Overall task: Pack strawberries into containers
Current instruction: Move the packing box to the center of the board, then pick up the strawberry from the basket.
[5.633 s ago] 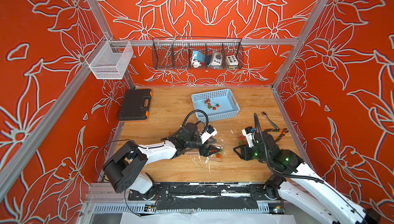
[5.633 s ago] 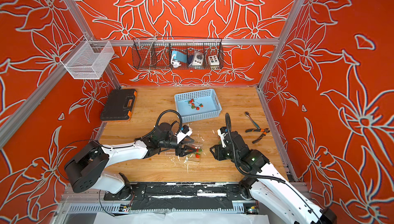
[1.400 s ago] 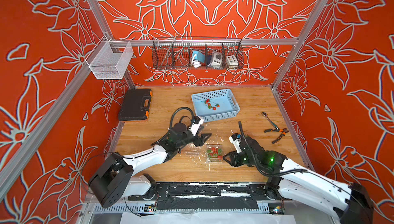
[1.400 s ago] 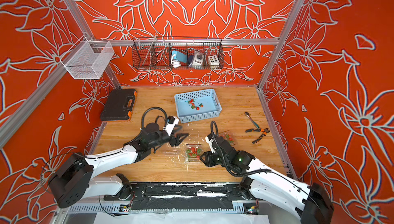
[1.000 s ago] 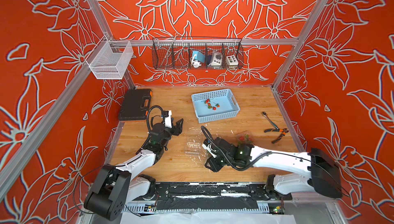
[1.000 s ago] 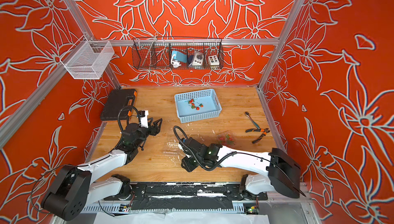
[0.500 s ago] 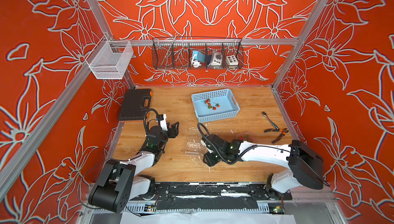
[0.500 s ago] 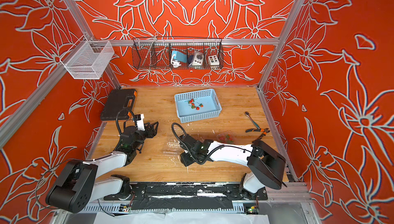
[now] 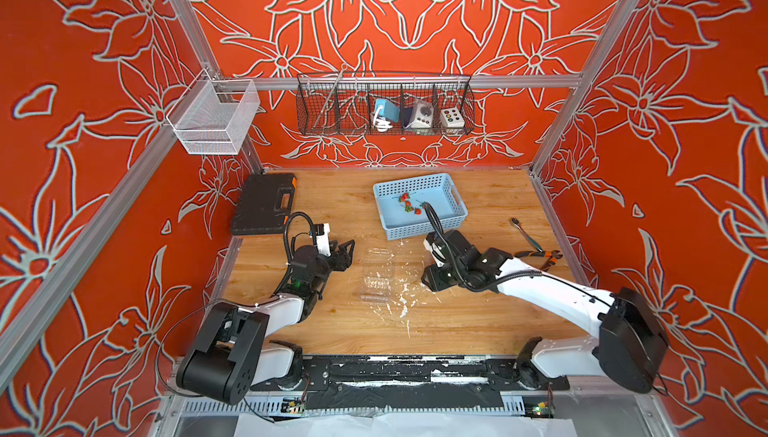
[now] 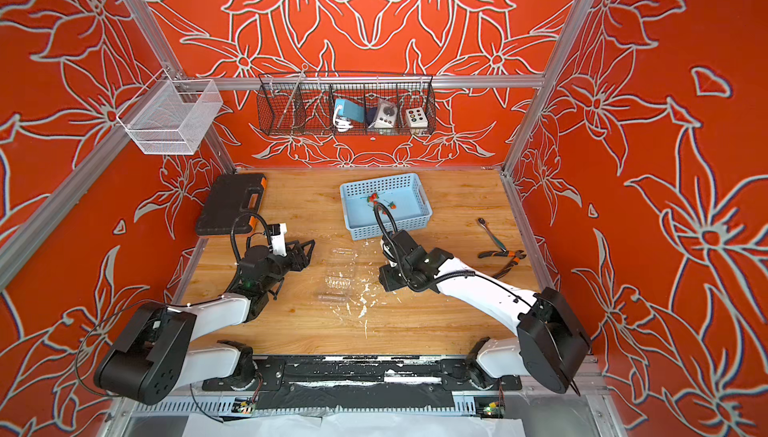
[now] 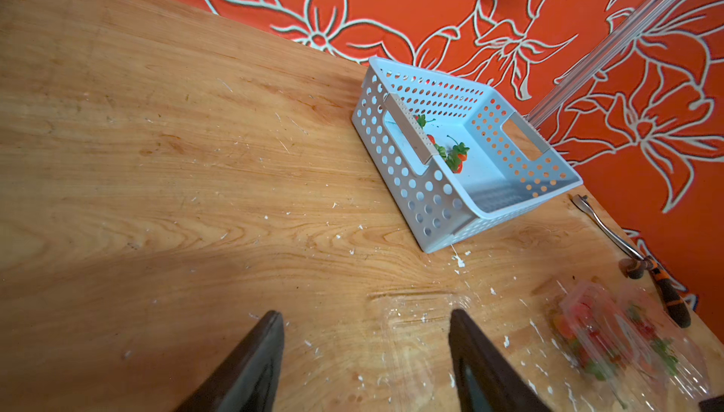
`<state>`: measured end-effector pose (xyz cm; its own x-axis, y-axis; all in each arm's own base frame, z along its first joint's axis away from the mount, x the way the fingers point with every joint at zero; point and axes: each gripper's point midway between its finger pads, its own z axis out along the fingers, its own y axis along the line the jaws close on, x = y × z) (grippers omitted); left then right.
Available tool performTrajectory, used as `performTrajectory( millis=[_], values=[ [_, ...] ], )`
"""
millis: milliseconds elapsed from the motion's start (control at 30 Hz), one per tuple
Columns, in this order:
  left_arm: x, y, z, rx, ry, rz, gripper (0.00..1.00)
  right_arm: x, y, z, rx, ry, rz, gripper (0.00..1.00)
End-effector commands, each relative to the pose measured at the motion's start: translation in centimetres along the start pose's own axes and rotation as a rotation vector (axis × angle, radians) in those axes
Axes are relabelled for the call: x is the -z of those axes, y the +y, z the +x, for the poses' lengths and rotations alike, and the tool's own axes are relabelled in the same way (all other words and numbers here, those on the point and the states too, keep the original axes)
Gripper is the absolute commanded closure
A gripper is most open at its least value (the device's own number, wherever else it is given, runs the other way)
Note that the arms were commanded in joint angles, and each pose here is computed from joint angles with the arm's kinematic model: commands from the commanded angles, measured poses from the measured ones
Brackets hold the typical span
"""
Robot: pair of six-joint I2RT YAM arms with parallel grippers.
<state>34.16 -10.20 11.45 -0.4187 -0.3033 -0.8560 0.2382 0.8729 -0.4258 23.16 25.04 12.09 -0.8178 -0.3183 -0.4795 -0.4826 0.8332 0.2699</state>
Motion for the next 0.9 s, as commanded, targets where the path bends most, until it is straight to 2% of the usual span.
performTrajectory(
  millis=[0, 133, 400, 600, 867],
  values=[
    [-0.4, -1.3, -0.4, -0.009, -0.011, 0.053, 0.34, 2.4, -1.1, -4.0, 0.055, -0.078, 0.035, 0.49],
    [-0.8, -2.1, -0.2, -0.040, -0.003, 0.077, 0.34, 2.4, -3.8, -8.9, 0.090, -0.108, 0.131, 0.49],
    [-1.0, -3.8, -0.2, -0.130, -0.005, 0.140, 0.33, -2.8, -9.4, -15.3, 0.130, -0.007, 0.237, 0.49],
    [-1.0, -4.0, -0.5, -0.156, -0.018, 0.143, 0.33, -6.7, -13.0, -18.0, 0.155, 0.073, 0.275, 0.45],
    [-1.3, -4.1, -0.5, -0.159, -0.016, 0.149, 0.33, -10.5, -16.8, -19.2, 0.163, 0.144, 0.293, 0.44]
  ],
)
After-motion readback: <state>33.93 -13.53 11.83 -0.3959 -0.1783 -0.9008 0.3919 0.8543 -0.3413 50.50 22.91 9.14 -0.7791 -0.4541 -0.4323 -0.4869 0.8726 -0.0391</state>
